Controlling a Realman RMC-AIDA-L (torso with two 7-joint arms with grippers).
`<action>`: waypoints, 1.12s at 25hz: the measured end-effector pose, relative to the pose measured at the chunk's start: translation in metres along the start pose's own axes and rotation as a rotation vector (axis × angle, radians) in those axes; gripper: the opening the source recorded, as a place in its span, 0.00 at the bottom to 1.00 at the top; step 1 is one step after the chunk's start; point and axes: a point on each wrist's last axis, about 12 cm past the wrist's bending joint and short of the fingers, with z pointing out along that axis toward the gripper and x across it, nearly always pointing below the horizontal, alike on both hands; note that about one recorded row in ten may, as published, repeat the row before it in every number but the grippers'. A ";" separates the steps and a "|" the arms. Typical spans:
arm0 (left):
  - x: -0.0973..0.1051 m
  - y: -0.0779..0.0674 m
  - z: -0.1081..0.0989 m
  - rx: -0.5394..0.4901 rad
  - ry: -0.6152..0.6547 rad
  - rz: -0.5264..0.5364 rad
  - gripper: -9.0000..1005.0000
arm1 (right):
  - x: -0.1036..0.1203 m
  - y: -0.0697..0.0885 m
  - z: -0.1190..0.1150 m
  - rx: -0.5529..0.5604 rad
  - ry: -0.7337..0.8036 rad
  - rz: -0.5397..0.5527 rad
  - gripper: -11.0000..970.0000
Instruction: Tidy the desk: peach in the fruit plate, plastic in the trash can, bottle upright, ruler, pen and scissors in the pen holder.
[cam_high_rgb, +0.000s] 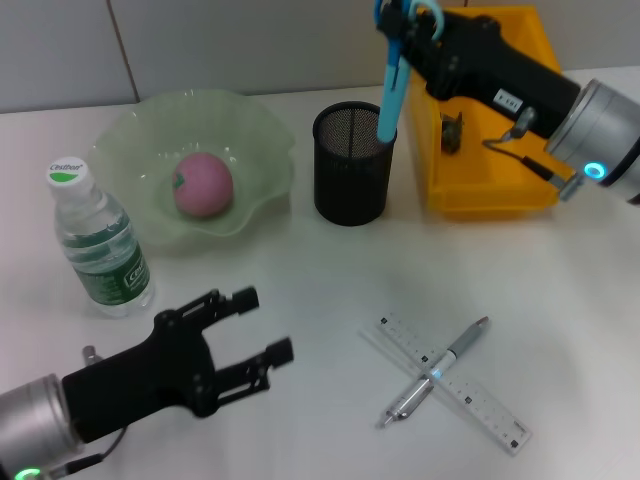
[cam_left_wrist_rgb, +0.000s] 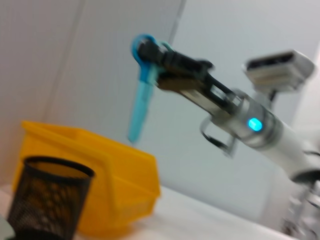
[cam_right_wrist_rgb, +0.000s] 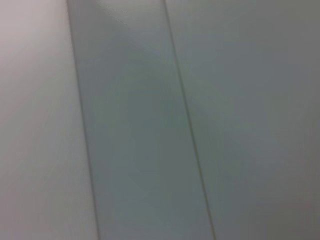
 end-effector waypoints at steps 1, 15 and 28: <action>0.000 0.000 0.000 0.000 0.000 0.000 0.79 | 0.000 0.000 0.000 0.000 0.000 0.000 0.12; -0.024 0.017 -0.012 0.109 0.171 0.060 0.79 | -0.004 -0.020 0.016 0.108 0.084 0.007 0.12; -0.022 0.016 -0.012 0.112 0.169 0.084 0.79 | 0.007 -0.021 0.037 0.135 0.179 0.023 0.13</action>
